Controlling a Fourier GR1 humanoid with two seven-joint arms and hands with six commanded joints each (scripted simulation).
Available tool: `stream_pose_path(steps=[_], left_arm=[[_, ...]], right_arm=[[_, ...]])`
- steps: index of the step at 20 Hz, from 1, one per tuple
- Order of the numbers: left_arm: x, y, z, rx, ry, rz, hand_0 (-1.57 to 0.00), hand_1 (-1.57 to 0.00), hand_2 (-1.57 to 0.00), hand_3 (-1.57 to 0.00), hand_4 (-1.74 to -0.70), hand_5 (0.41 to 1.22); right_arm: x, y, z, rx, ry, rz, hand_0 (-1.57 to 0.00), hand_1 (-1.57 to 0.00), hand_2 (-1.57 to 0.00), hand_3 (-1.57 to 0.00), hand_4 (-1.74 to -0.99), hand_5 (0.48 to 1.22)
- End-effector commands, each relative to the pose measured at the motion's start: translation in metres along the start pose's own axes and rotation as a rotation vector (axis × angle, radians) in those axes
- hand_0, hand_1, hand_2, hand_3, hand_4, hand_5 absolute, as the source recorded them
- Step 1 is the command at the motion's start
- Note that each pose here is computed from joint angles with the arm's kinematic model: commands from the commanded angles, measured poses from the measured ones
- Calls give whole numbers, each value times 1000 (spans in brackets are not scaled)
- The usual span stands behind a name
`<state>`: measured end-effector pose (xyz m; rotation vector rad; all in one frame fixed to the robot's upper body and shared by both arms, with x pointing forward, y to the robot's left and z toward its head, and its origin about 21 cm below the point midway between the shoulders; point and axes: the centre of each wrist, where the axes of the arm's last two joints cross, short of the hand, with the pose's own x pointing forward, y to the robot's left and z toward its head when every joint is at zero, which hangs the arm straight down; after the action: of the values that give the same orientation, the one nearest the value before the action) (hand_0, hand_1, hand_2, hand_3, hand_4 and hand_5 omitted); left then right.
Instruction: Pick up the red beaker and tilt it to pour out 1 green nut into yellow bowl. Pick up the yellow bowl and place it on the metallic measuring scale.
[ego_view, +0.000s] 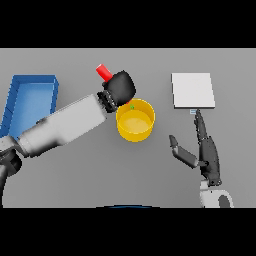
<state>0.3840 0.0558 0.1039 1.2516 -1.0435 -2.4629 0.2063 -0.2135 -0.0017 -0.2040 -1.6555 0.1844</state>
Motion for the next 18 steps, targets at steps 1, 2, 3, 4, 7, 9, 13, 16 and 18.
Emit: stream_pose_path(steps=[1, 2, 3, 4, 7, 9, 13, 16, 18], left_arm=[[0, 5, -2, -1, -6, -25, -1571, -1571, -1571, -1558, -1739, 1221], [-2, 4, -2, 6, -10, -51, -1571, -1571, -1571, -1561, -1739, 1221], [-3, 5, -2, -5, -9, -85, -1571, -1571, -1571, -1563, -1738, 1221], [-5, 6, -5, -23, -12, -118, -1571, -1571, -1571, -1564, -1737, 1221], [-1, 15, -10, -48, -31, -207, -1571, -1571, -1571, -1568, -1735, 1221], [3, 18, -12, -64, -40, -264, -1571, -1571, -1571, -1569, -1734, 1221], [-2, 24, -15, -47, -74, -372, -1571, -1571, -1571, -1570, -1734, 1221], [-15, 40, -11, -43, -68, -404, -1571, -1571, -1571, -1571, -1731, 1221], [-38, 52, -7, -15, -23, -383, -1571, -1571, -1571, -1571, -1729, 1221]], right_arm=[[1, -4, 2, -9, -12, 8, 1, 1, 1, 1, -1276, 600], [1, -4, 0, -10, -7, 17, 1, 1, 1, 1, -1276, 593], [1, -2, -1, -9, -6, 20, 1, 1, 1, 1, -1270, 588], [4, -1, -3, -10, -8, 18, 1, 1, 1, 1, -1260, 586], [3, -1, -1, -20, -9, 43, 1, 1, 1, 1, -1225, 583], [2, -2, 4, -14, -20, 42, 1, 1, 1, 1, -1214, 589], [4, 0, -2, -20, -29, 50, 1, 1, 1, 1, -1209, 593], [3, 0, -1, -14, -23, 64, 1, 1, 1, 1, -1206, 592], [2, -1, 0, -15, -34, 62, 1, 1, 1, 1, -1209, 592]])
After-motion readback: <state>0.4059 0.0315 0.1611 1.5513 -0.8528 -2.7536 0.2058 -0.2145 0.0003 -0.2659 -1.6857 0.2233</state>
